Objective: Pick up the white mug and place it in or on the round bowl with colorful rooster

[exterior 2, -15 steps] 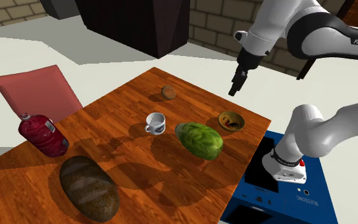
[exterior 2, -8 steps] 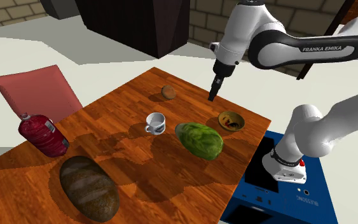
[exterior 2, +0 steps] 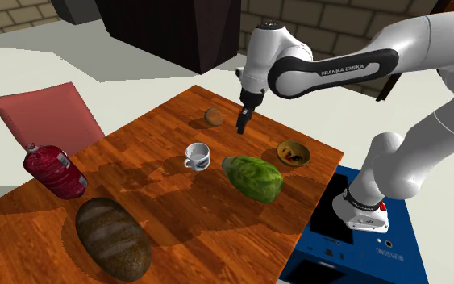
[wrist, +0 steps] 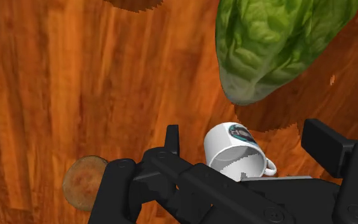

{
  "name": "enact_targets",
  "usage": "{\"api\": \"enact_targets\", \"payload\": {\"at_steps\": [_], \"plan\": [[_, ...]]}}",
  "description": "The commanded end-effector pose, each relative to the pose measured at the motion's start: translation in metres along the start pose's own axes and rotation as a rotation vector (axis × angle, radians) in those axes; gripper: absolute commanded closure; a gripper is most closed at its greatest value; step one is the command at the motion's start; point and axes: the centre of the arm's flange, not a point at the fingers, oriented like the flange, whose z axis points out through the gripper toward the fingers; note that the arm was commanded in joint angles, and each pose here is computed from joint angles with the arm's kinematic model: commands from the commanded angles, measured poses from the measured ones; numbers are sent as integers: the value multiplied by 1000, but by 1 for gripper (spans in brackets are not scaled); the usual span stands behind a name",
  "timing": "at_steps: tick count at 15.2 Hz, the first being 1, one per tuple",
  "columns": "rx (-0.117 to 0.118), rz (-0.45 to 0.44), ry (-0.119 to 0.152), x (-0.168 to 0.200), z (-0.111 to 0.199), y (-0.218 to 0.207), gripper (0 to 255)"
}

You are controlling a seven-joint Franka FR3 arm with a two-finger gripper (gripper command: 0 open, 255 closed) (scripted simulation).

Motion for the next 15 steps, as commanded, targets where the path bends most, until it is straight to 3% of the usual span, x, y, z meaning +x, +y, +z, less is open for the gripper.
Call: {"api": "enact_targets", "payload": {"at_steps": [1, 15], "plan": [[0, 2, -8, 22, 20, 0, 0], [2, 17, -70, 163, 151, 0, 0]]}}
